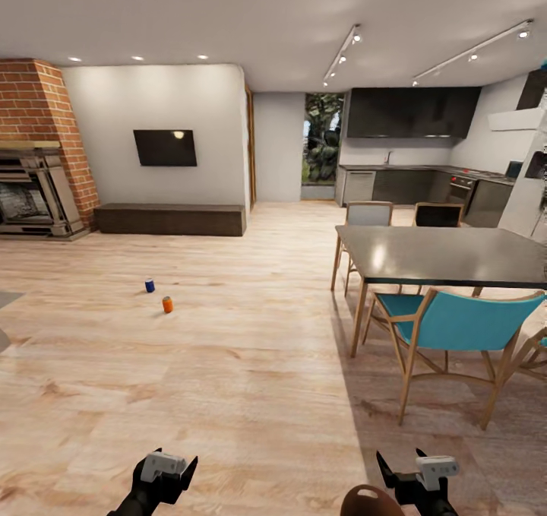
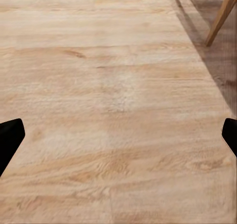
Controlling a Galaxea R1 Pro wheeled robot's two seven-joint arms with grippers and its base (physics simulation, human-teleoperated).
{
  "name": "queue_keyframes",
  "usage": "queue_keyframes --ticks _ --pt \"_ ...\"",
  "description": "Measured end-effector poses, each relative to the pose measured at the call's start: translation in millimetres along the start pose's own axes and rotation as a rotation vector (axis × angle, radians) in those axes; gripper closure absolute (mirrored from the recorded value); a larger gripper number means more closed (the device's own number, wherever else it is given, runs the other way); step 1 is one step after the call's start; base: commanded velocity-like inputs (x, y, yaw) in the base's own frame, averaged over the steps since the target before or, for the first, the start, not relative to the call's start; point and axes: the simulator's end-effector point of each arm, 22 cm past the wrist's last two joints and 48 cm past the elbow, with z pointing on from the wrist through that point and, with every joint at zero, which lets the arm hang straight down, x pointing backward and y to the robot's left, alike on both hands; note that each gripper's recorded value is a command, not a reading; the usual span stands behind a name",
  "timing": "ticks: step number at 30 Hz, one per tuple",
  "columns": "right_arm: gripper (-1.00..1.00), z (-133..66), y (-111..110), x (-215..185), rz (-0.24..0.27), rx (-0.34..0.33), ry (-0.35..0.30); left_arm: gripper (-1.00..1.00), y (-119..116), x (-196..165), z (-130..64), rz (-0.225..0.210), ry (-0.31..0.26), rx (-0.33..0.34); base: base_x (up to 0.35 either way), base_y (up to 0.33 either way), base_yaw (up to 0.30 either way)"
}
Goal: Put the three can of soda from the living room inside the tash can in the kitchen.
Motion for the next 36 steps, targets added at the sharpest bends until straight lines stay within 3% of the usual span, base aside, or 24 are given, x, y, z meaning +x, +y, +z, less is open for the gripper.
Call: queue_keyframes --ticks 28,32,34,36 --pt "-1.00 -1.1 -7.9 -0.8 -0.005 0.008 0.007 -1.00 0.1 -4.2 -0.6 0.003 -0.016 0.000 0.035 -0.033 -0.028" --pt "-1.00 5.6 -10.7 15.3 0.038 0.010 0.152 -1.00 0.2 -3.6 -0.8 0.002 -0.015 0.000 0.000 0.000 0.000" --pt "-1.00 24.6 -19.4 7.8 0.077 0.018 0.265 -1.00 -0.1 -3.4 -0.8 0.002 -0.014 0.000 0.000 0.000 0.000" --pt "-1.00 38.9 -30.1 -7.5 0.096 0.029 0.328 -1.00 -0.3 -3.6 -0.7 0.002 -0.015 0.001 0.000 0.000 0.000"
